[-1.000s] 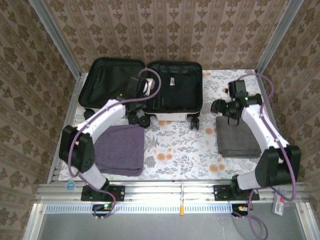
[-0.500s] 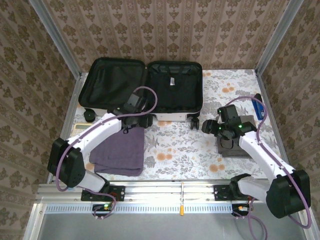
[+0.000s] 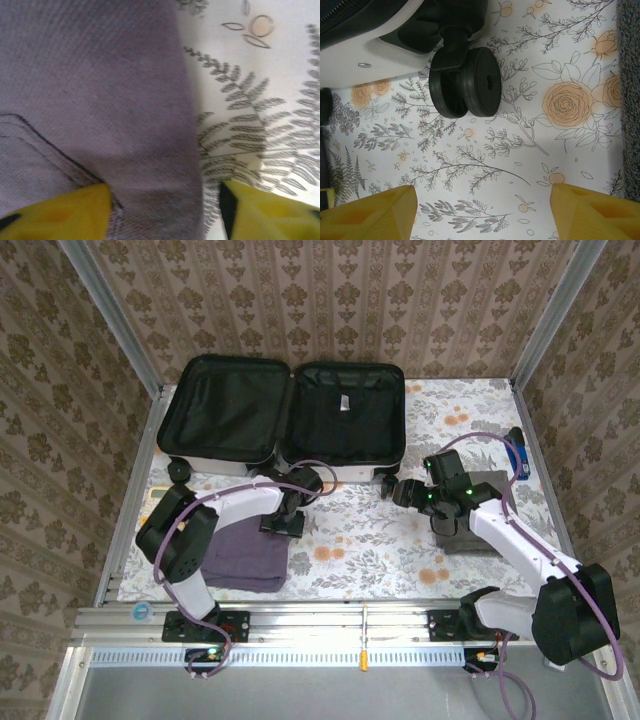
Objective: Pack the luggage
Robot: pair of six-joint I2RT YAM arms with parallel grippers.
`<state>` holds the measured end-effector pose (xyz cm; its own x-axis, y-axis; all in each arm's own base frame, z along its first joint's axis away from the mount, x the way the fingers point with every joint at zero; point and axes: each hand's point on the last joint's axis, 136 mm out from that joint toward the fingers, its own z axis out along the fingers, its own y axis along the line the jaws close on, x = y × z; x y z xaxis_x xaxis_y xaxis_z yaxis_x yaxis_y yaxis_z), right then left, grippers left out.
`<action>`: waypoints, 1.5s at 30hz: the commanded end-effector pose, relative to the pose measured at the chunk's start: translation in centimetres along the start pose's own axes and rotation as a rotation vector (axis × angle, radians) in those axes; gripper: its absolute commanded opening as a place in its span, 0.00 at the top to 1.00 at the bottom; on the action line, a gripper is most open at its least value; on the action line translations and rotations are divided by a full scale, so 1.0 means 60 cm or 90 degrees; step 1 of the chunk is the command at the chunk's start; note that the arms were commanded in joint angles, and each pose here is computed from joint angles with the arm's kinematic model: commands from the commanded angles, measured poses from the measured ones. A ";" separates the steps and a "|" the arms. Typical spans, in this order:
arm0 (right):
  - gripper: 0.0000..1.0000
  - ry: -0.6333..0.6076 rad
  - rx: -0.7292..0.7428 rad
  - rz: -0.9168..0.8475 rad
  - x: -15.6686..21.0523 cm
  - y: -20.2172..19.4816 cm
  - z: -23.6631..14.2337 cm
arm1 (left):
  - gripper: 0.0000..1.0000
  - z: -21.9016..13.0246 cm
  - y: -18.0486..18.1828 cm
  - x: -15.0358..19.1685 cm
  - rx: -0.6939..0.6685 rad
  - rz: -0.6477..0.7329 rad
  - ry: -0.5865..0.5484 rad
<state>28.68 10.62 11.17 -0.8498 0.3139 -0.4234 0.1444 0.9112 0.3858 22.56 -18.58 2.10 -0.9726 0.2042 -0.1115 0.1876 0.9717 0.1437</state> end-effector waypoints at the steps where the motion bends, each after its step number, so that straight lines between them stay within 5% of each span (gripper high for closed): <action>1: 0.28 -0.025 0.009 -0.011 -0.007 -0.001 -0.021 | 0.60 0.023 -0.001 0.043 -0.017 0.007 0.056; 5: 0.28 -0.034 0.019 -0.018 -0.008 -0.006 -0.030 | 0.77 0.019 -0.038 0.049 0.032 0.034 0.059; 17: 0.28 -0.028 0.033 -0.027 -0.005 -0.013 -0.027 | 0.78 -0.036 -0.251 -0.015 0.281 0.083 -0.002; 24: 0.28 -0.026 0.036 -0.027 0.004 -0.020 -0.027 | 0.72 -0.075 -0.306 -0.050 0.351 0.094 -0.032; 30: 0.28 -0.012 0.006 -0.039 0.006 -0.005 -0.016 | 0.43 -0.159 -0.266 -0.060 0.351 0.139 -0.111; 35: 0.28 -0.005 -0.025 -0.052 0.007 0.019 -0.007 | 0.41 -0.205 -0.179 -0.062 0.323 0.106 -0.154; 45: 0.29 0.040 -0.101 -0.083 0.051 0.102 0.039 | 0.37 -0.174 0.028 0.006 0.269 -0.094 -0.126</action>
<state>28.16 15.72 10.83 -0.8791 0.1832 -0.4401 -0.0195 0.9087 0.4171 23.36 -21.59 13.98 -0.9259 0.0833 -0.3684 0.2157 0.9173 -0.3347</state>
